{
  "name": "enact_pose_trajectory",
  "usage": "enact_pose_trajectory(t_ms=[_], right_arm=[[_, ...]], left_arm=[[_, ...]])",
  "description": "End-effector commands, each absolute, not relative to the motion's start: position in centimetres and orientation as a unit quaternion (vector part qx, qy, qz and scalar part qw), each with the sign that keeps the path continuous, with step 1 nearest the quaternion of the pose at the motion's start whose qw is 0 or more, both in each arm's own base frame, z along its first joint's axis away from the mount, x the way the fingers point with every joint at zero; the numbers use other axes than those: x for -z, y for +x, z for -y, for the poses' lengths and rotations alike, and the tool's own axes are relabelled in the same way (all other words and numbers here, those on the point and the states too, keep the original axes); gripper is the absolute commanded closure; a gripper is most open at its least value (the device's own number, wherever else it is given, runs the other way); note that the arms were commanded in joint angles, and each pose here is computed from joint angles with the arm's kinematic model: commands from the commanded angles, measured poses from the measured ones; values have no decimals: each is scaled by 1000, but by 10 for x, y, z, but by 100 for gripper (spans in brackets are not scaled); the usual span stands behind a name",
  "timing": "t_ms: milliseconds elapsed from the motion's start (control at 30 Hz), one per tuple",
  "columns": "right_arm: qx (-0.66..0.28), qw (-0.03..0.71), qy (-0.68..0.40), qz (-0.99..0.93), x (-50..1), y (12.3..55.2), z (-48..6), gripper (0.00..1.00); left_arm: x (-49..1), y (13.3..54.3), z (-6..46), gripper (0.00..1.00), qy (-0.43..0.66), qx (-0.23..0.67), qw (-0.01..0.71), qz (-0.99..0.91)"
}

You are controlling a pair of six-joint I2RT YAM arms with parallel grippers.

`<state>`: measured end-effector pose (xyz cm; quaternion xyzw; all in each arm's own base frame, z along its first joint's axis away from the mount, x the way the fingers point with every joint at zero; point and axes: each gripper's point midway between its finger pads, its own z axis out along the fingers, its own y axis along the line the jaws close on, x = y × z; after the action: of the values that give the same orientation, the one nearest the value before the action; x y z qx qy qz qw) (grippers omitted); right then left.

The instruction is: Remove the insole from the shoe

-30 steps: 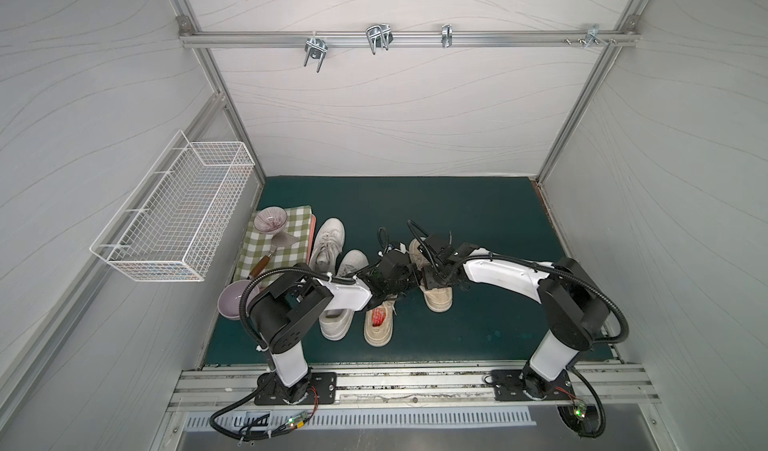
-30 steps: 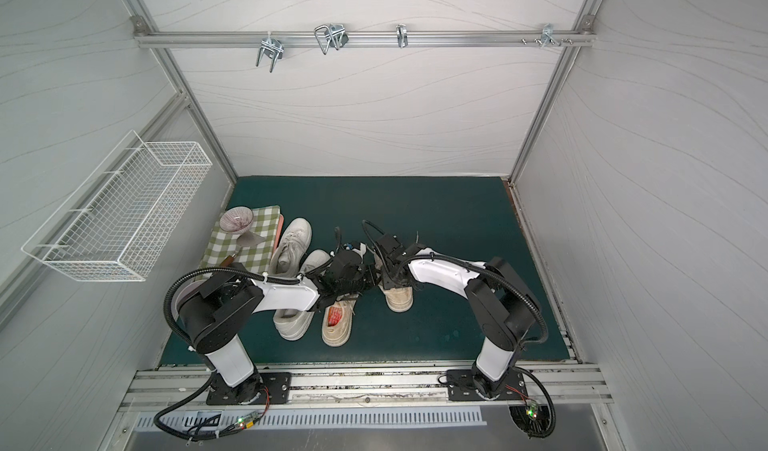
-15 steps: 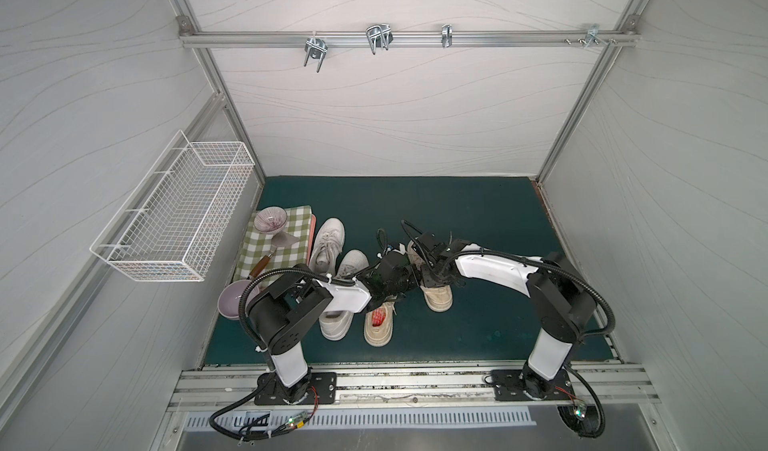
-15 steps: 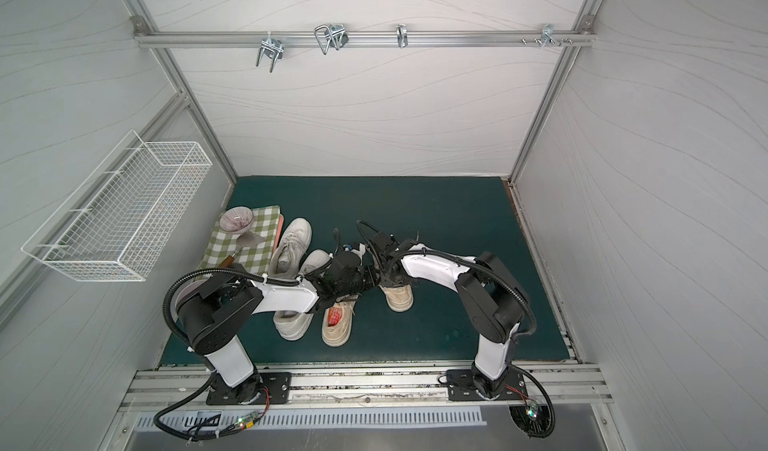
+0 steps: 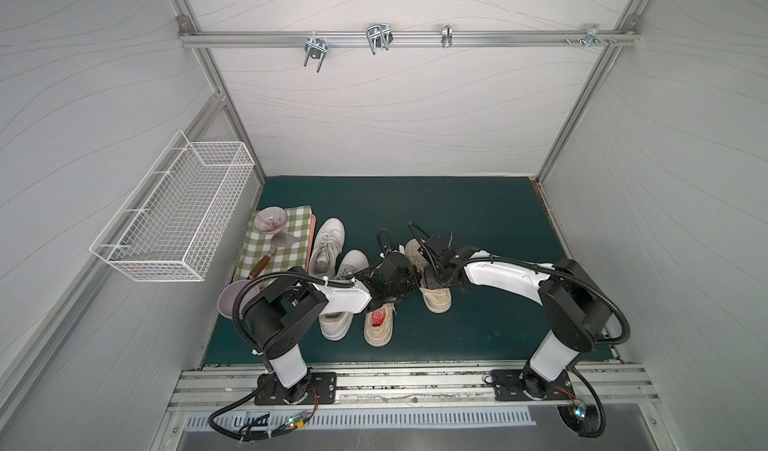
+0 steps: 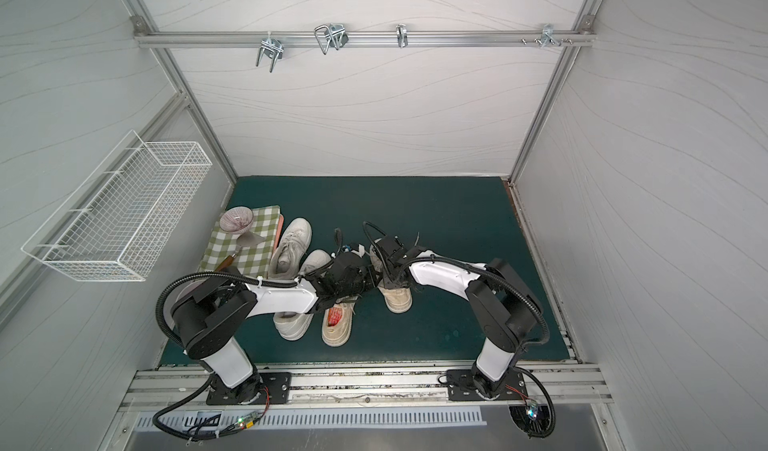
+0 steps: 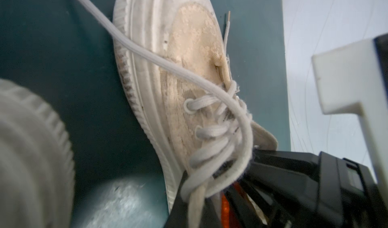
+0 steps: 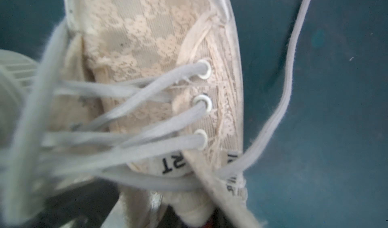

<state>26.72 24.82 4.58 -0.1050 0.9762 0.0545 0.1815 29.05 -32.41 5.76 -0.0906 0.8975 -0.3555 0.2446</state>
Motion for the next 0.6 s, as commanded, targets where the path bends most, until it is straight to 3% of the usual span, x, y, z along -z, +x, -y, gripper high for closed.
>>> enact_pose_trajectory(t_ms=[0, 200, 567], right_arm=[[-57, 140, -100, -984, -38, 247, -236, 94], [-111, 152, -86, -978, -63, 246, -240, 100], [-170, 192, -81, -963, -106, 243, -238, 100]], left_arm=[[-58, 291, 309, 100, -98, 304, 253, -913], [-52, 291, 294, 100, -108, 260, 255, -925], [-40, 291, 284, 100, -113, 213, 246, -939]])
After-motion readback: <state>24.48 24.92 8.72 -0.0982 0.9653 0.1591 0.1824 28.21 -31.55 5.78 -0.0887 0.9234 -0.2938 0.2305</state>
